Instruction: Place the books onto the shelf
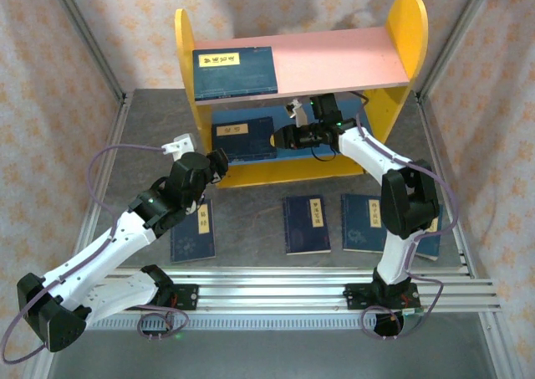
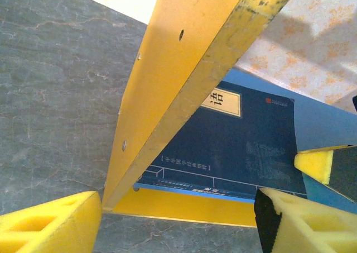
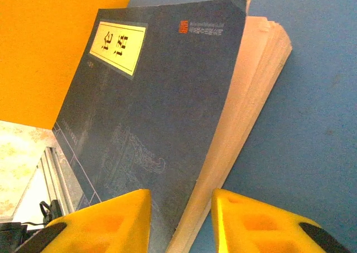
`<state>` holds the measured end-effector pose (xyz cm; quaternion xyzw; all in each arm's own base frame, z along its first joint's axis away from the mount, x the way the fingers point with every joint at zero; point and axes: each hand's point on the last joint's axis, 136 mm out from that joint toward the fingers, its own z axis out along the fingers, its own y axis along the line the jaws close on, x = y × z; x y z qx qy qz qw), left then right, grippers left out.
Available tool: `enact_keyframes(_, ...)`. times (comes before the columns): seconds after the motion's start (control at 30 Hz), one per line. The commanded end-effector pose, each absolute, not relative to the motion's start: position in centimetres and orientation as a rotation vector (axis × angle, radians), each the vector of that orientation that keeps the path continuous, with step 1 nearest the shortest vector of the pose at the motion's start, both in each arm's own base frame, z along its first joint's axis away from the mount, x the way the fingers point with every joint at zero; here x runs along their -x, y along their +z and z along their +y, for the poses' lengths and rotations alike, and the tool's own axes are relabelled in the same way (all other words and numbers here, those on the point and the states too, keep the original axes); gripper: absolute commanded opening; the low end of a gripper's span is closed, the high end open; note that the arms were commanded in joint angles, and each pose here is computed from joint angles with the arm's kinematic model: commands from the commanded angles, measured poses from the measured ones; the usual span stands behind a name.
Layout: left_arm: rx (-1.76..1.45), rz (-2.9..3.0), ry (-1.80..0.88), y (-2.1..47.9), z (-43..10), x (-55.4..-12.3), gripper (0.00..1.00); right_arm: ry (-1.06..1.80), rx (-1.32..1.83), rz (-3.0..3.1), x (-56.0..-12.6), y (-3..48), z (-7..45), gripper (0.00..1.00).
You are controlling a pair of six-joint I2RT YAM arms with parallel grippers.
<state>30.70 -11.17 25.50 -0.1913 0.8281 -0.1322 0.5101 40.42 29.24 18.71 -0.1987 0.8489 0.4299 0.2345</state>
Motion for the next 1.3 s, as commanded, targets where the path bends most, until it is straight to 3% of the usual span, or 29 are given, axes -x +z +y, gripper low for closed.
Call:
enact_keyframes(0.0, 0.452, 1.994, -0.308, 25.89, -11.01, -30.83, 0.73, 1.218, 0.569, 2.344, -39.46, 19.27, 30.07, 0.33)
enact_keyframes(1.27, 0.452, 2.005, -0.297, 25.39, -10.89, -30.73, 0.73, 1.216, 0.599, 2.339, -39.96, 19.65, 30.78, 0.34)
